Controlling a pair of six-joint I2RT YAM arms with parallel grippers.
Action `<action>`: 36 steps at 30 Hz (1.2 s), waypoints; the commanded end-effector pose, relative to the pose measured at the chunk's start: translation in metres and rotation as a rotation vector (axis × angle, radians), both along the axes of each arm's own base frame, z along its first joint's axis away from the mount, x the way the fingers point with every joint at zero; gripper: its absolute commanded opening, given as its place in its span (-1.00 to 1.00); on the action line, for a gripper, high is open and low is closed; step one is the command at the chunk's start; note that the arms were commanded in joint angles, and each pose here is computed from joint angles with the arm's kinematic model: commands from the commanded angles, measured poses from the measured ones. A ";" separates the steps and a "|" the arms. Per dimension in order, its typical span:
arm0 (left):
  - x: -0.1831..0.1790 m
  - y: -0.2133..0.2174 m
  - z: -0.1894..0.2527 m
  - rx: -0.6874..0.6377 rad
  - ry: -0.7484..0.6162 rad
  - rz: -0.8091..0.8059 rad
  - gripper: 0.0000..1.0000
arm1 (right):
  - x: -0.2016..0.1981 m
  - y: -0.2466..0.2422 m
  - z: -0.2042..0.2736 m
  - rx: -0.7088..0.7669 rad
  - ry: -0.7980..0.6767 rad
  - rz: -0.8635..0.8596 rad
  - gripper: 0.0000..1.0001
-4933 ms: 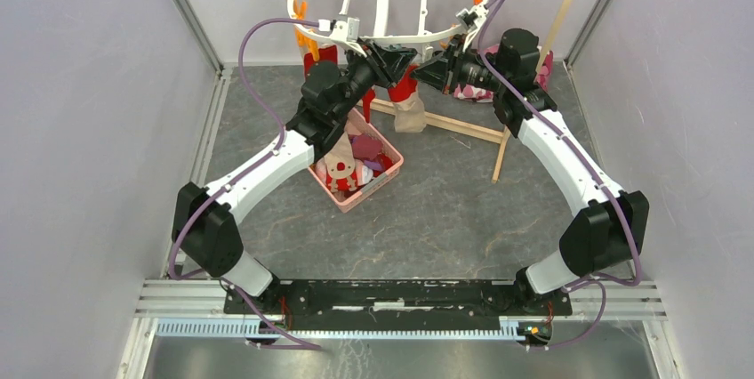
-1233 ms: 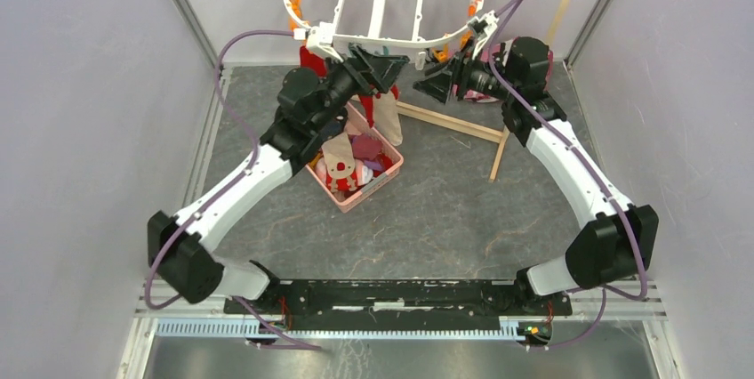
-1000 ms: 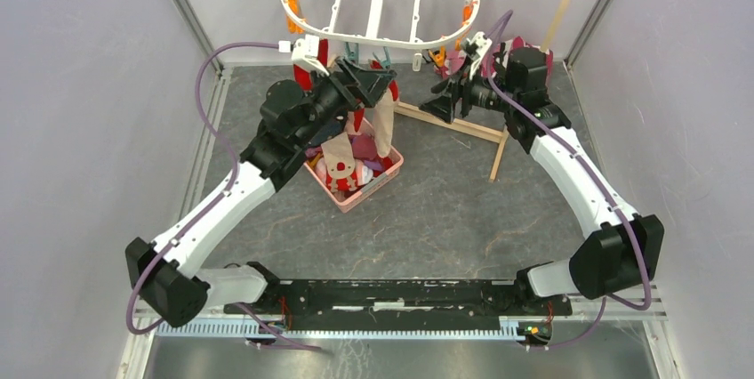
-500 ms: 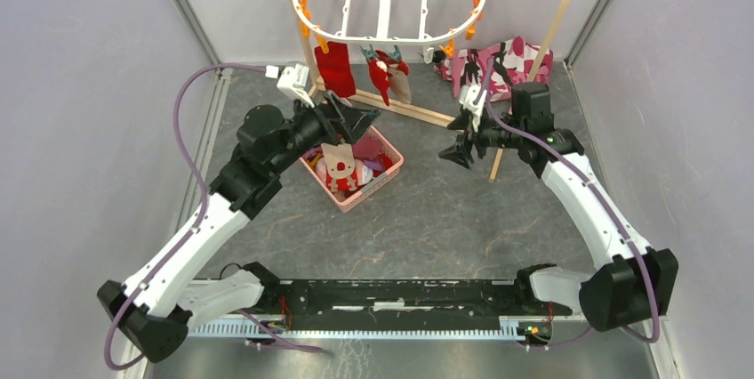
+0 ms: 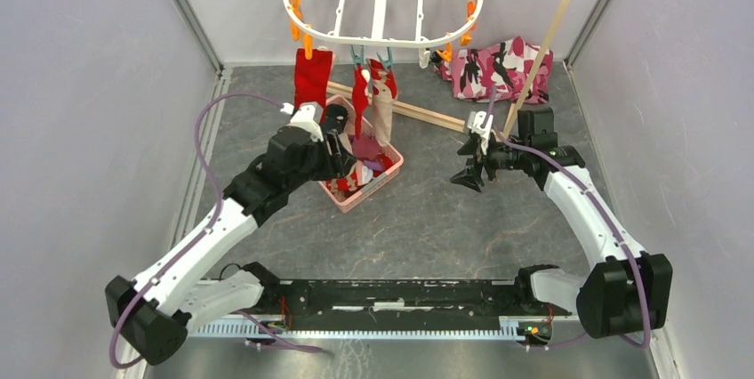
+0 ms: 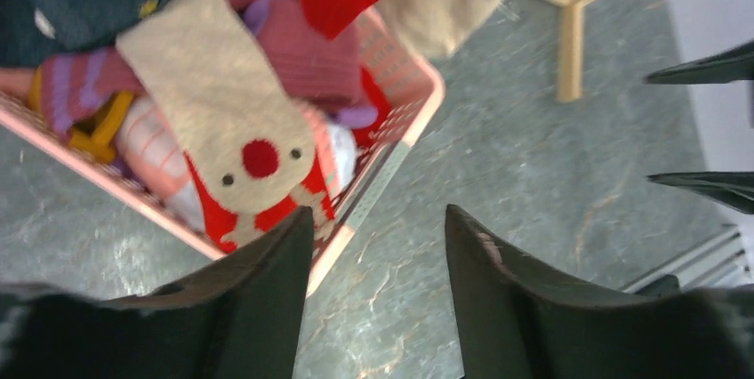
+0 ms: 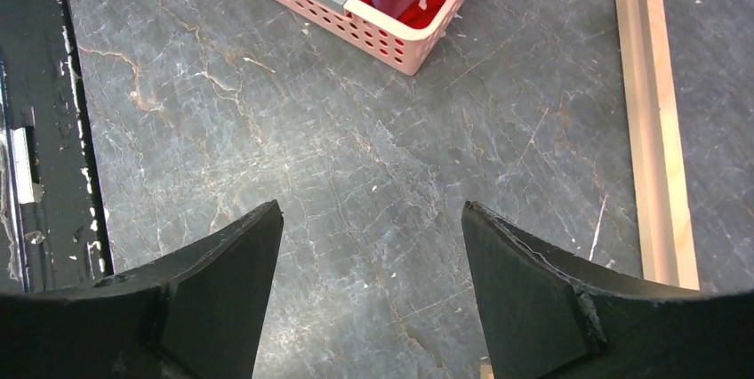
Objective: Clip the socks to the hanger
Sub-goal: Pick up the sock from the bin.
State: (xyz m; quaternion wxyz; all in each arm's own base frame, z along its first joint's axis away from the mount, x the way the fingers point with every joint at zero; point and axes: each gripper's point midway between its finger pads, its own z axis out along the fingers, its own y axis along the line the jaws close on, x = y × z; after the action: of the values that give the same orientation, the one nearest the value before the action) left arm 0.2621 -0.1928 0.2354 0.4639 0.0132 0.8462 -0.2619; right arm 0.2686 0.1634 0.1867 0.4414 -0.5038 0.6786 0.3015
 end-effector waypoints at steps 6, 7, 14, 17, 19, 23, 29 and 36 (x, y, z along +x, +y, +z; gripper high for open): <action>0.018 0.035 -0.068 0.186 0.161 0.118 0.06 | 0.006 -0.004 -0.001 0.046 -0.001 -0.028 0.62; 0.025 0.041 -0.073 0.164 0.175 0.140 0.10 | 0.006 -0.004 -0.003 0.047 0.005 -0.030 0.62; 0.062 0.057 -0.100 0.043 0.260 0.216 0.21 | 0.010 -0.004 -0.003 0.057 0.012 -0.037 0.62; 0.075 0.052 -0.099 0.009 0.258 0.218 0.14 | 0.009 -0.004 -0.004 0.067 0.023 -0.037 0.61; 0.079 0.048 -0.098 -0.014 0.260 0.213 0.10 | 0.009 -0.002 -0.004 0.076 0.031 -0.038 0.61; 0.083 0.046 -0.101 -0.052 0.261 0.241 0.00 | 0.009 -0.002 -0.003 0.084 0.033 -0.036 0.60; 0.086 0.046 -0.098 -0.102 0.245 0.270 -0.28 | 0.007 0.000 0.001 0.098 0.035 -0.033 0.60; 0.085 0.042 -0.077 -0.124 0.208 0.240 -0.92 | 0.006 0.000 0.001 0.101 0.034 -0.032 0.59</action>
State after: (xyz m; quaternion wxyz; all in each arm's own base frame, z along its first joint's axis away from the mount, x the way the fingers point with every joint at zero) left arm 0.3391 -0.1451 0.1258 0.3693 -0.1448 0.8907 -0.2220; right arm 0.2750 0.1618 0.1818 0.4491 -0.4635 0.6889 0.3299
